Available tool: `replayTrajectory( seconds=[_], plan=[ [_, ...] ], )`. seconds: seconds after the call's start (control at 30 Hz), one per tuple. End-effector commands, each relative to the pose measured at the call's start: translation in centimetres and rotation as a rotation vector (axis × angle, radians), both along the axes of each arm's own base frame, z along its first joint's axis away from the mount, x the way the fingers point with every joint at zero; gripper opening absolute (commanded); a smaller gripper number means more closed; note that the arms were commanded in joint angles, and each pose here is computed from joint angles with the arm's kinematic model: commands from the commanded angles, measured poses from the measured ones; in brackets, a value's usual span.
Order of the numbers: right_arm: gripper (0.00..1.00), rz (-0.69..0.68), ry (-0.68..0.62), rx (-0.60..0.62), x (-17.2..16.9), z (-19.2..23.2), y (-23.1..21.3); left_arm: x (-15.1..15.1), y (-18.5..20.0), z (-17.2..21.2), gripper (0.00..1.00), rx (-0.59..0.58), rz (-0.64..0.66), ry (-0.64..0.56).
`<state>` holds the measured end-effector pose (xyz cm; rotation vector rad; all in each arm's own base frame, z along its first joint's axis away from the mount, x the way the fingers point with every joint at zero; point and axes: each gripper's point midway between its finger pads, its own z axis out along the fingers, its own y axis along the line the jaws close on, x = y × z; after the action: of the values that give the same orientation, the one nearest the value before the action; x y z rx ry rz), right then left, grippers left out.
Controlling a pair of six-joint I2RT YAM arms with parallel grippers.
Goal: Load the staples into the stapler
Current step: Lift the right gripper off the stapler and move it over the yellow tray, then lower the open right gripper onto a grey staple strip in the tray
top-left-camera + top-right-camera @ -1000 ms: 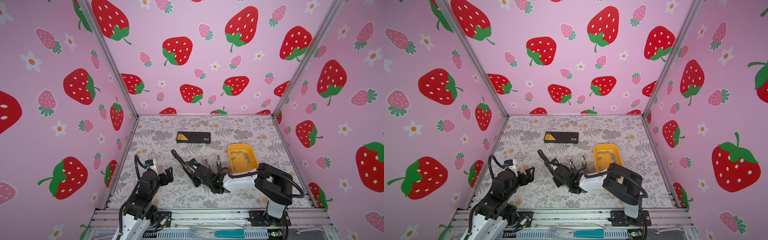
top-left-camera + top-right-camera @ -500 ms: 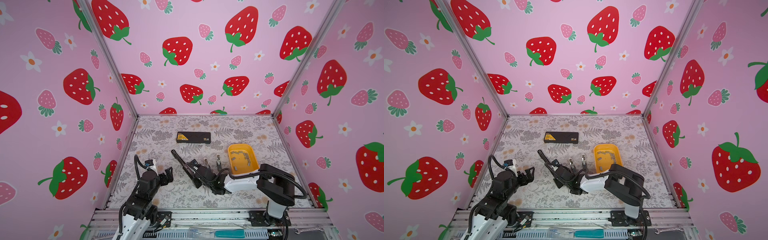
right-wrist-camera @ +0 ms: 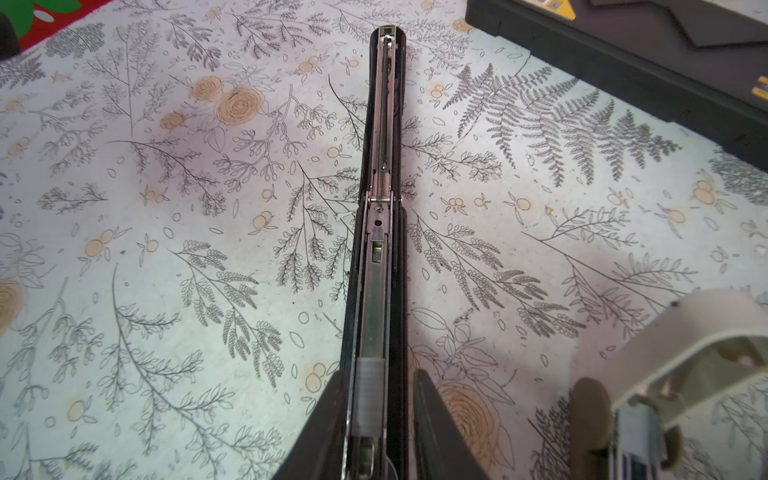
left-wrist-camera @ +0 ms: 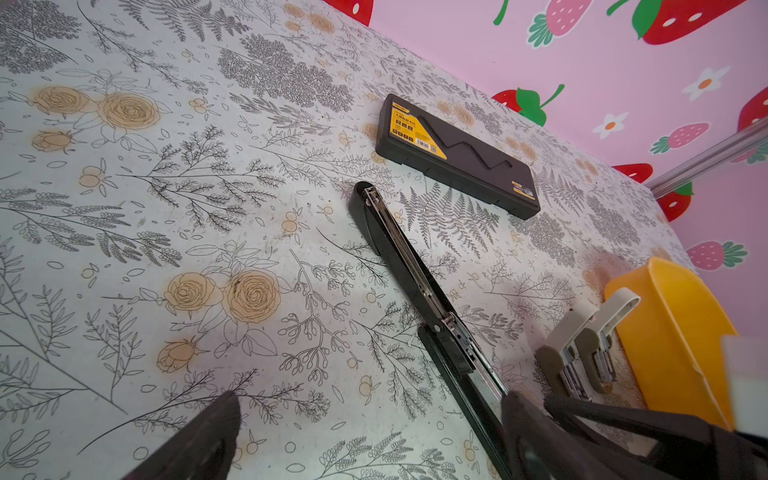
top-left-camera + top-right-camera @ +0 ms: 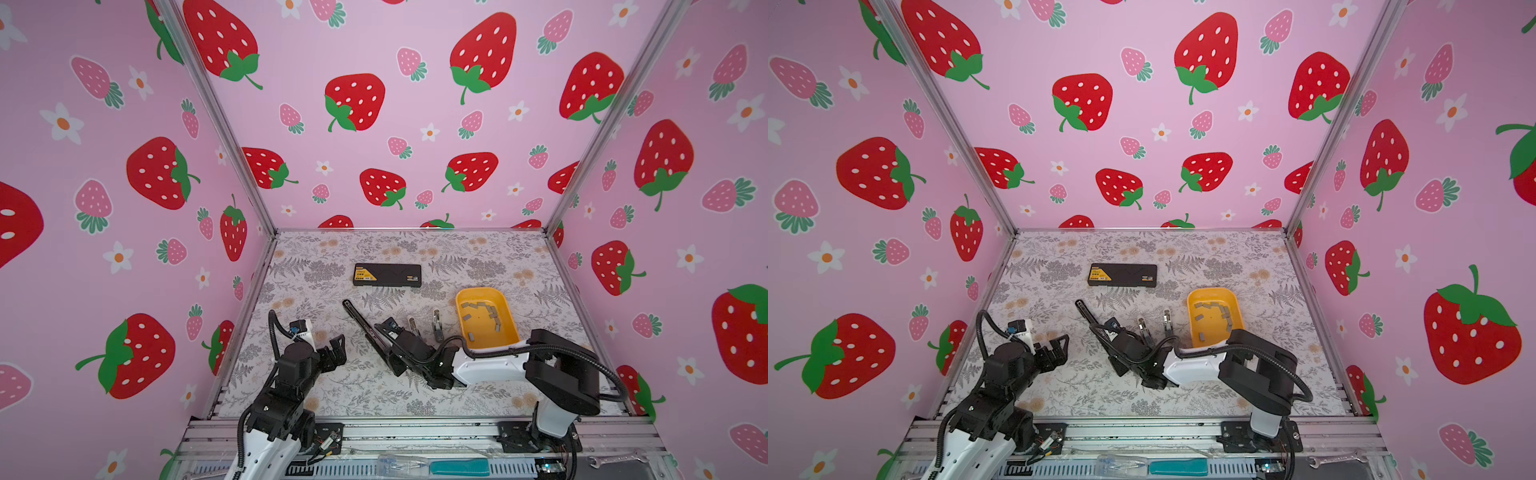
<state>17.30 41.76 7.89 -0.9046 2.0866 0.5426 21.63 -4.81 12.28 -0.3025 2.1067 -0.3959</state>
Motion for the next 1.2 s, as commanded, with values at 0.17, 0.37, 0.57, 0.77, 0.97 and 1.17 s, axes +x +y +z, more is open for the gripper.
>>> replayTrajectory(
  seconds=[0.17,0.37,0.57,0.77,0.97,1.17],
  plan=[
    [0.38,-0.159,-0.128,0.069,2.7,8.5,-4.5,-0.2,0.2,-0.5,0.99,0.004,0.007,0.013],
    [0.38,-0.476,-0.157,0.046,8.2,12.4,-14.1,-0.1,0.3,-0.5,0.99,0.008,0.01,0.012],
    [0.37,-0.731,-0.009,0.147,12.0,10.5,-23.6,0.0,0.3,-0.6,0.99,0.014,0.01,0.02],
    [0.35,-0.775,0.179,0.157,13.8,5.4,-25.8,0.0,0.4,-0.6,0.99,0.019,0.014,0.016],
    [0.31,-0.768,0.355,0.09,15.6,-0.1,-25.2,0.0,0.4,-0.5,0.99,0.02,0.017,0.013],
    [0.3,-0.778,0.41,0.043,16.7,-2.7,-25.2,0.0,0.5,-0.4,0.99,0.02,0.021,0.007]
  ],
)
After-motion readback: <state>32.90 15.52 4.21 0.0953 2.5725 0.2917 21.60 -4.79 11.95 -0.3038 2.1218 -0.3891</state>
